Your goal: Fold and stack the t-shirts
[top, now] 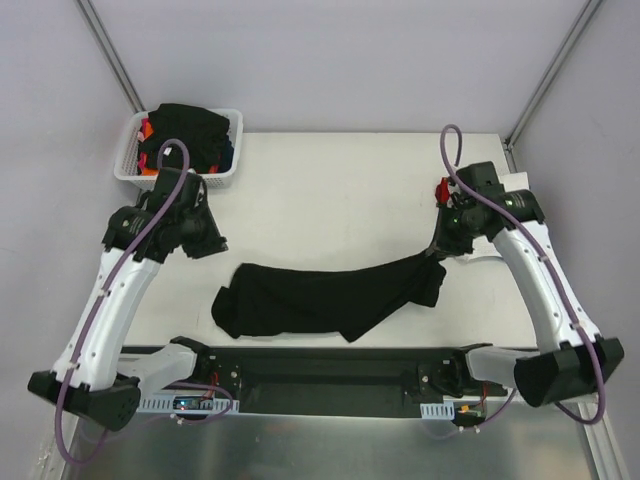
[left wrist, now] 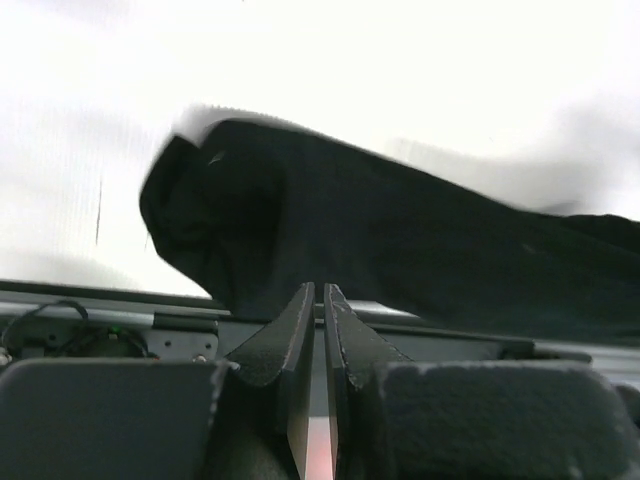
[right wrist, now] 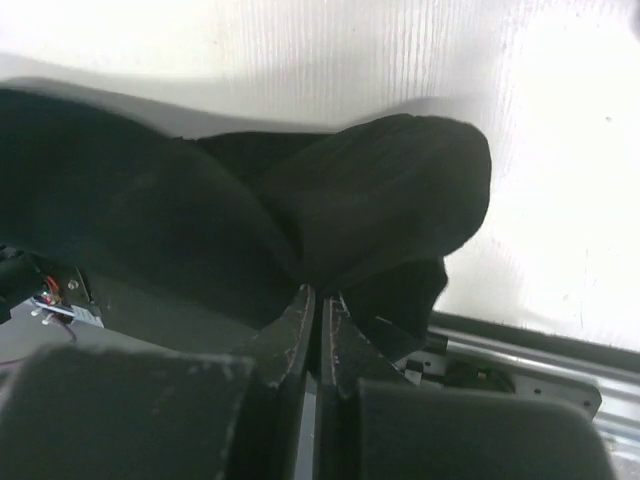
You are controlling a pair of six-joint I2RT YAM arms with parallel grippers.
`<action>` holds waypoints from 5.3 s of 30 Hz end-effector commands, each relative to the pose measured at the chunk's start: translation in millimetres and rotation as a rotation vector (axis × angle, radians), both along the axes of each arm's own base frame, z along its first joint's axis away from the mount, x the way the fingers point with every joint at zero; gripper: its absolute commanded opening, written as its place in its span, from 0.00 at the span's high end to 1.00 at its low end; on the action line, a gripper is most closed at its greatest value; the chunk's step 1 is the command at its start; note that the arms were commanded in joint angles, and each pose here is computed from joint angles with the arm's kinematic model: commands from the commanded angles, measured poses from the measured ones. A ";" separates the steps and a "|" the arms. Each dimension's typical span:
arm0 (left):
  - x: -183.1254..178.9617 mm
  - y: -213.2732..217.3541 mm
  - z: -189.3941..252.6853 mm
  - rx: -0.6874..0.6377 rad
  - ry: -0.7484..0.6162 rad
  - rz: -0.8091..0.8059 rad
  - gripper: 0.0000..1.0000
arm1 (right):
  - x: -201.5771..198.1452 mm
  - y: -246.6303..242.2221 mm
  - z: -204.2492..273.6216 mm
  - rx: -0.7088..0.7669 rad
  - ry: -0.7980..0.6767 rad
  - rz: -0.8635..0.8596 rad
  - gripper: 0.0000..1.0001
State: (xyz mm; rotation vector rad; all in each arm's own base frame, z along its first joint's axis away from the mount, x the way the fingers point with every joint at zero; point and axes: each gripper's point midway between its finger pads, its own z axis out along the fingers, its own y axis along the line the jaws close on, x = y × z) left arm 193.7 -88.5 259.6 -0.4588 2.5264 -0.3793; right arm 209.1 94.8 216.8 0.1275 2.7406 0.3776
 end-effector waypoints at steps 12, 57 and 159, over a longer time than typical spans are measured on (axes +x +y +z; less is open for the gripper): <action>113.0 -22.0 -4.4 0.071 -0.056 -0.026 0.99 | 107.9 34.2 -19.5 0.021 0.011 0.102 0.90; 8.4 -51.9 -159.3 -0.101 0.487 -0.054 0.41 | 68.5 47.2 -14.9 0.030 0.015 0.141 0.99; 92.5 -92.1 -175.1 -0.186 0.428 -0.213 0.33 | -30.1 103.8 -67.4 0.095 0.345 0.410 0.48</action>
